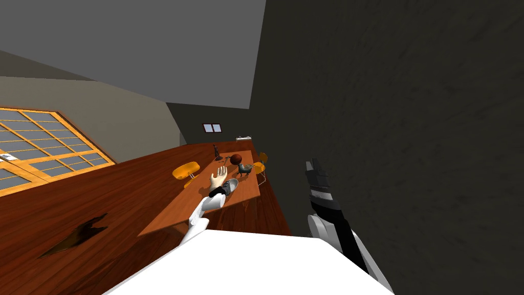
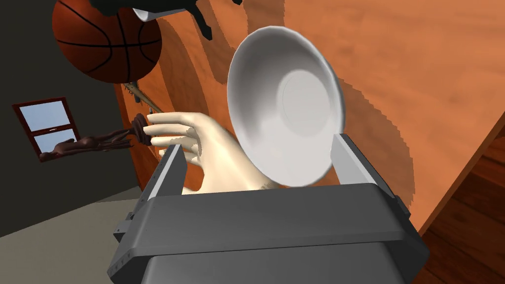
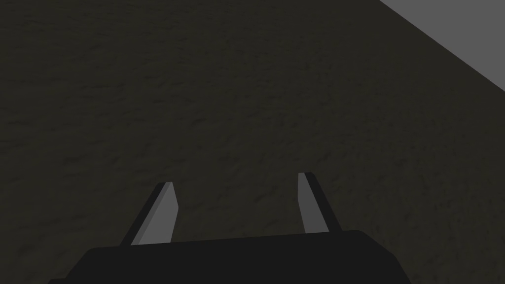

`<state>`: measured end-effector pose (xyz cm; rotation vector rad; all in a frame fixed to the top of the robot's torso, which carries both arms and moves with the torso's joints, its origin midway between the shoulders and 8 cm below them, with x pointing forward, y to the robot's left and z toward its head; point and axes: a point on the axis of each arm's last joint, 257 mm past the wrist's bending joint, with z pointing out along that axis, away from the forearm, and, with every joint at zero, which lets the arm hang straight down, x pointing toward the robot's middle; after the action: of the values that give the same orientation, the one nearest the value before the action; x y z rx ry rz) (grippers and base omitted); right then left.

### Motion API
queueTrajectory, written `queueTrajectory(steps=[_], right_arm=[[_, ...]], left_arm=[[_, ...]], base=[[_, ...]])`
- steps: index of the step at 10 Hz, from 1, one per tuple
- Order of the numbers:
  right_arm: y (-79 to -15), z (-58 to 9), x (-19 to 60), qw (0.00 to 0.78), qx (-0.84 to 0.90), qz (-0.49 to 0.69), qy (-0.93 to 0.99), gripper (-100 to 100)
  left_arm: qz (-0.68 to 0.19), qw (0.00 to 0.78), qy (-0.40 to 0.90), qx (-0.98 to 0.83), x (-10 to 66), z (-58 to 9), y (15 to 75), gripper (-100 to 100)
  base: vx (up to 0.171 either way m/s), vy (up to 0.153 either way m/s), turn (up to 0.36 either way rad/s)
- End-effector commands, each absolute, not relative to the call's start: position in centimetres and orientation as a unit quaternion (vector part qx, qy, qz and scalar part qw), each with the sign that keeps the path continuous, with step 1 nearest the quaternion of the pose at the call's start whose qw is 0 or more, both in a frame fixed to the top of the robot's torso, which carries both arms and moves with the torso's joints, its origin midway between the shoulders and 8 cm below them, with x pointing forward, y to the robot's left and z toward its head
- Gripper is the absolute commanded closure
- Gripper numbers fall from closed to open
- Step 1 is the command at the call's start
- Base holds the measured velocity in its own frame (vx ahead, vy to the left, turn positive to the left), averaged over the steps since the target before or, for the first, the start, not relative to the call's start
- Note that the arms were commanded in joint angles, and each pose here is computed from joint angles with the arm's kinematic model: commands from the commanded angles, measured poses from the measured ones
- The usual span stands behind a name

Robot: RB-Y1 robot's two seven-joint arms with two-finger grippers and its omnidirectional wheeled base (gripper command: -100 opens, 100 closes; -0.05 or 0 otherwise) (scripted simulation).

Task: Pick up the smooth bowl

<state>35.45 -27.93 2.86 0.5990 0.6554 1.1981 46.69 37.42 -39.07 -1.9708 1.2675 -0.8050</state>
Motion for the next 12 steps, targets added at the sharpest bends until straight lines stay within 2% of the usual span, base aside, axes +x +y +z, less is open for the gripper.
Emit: queueTrajectory(steps=[1,12], right_arm=[[-27.9,2.9,35.4,0.735,0.272,0.545,0.298,0],[-27.9,2.9,35.4,0.735,0.273,0.545,0.298,0]], left_arm=[[-0.287,0.302,0.485,-0.769,46.2,-41.1,36.9,-100],[-0.196,0.202,0.488,-0.826,41.9,-49.0,34.5,-100]], base=[[0.014,0.087,-0.044],[0.034,0.054,-0.026]])
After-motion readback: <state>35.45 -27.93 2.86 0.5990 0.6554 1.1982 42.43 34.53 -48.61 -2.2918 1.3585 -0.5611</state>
